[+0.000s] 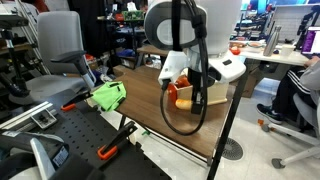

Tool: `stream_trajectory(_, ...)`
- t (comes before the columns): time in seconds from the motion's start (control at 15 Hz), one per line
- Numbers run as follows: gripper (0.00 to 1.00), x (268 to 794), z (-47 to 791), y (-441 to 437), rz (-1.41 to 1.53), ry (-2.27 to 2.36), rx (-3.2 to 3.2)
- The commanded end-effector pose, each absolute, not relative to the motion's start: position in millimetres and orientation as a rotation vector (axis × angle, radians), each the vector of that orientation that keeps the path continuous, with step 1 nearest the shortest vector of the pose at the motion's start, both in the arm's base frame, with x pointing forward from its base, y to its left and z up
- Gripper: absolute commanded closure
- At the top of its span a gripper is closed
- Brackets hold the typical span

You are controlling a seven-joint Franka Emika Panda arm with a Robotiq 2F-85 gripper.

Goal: Move the brown object to the left

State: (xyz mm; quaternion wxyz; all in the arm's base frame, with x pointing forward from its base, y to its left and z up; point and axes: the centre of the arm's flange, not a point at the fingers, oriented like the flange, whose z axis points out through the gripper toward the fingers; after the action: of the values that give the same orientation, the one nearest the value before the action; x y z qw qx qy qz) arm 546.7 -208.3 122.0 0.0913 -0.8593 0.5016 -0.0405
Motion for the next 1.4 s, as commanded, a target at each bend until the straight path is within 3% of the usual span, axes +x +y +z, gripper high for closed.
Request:
stream_trajectory(0.0, 0.87, 526, 179, -190, -0.061, 1.396, -2.573)
stream_trajectory(0.53, 0.87, 513, 244, -98, -0.04, 1.077, -2.747)
stream_trajectory(1.33, 0.87, 561, 230, 71, -0.022, 0.613, -2.918)
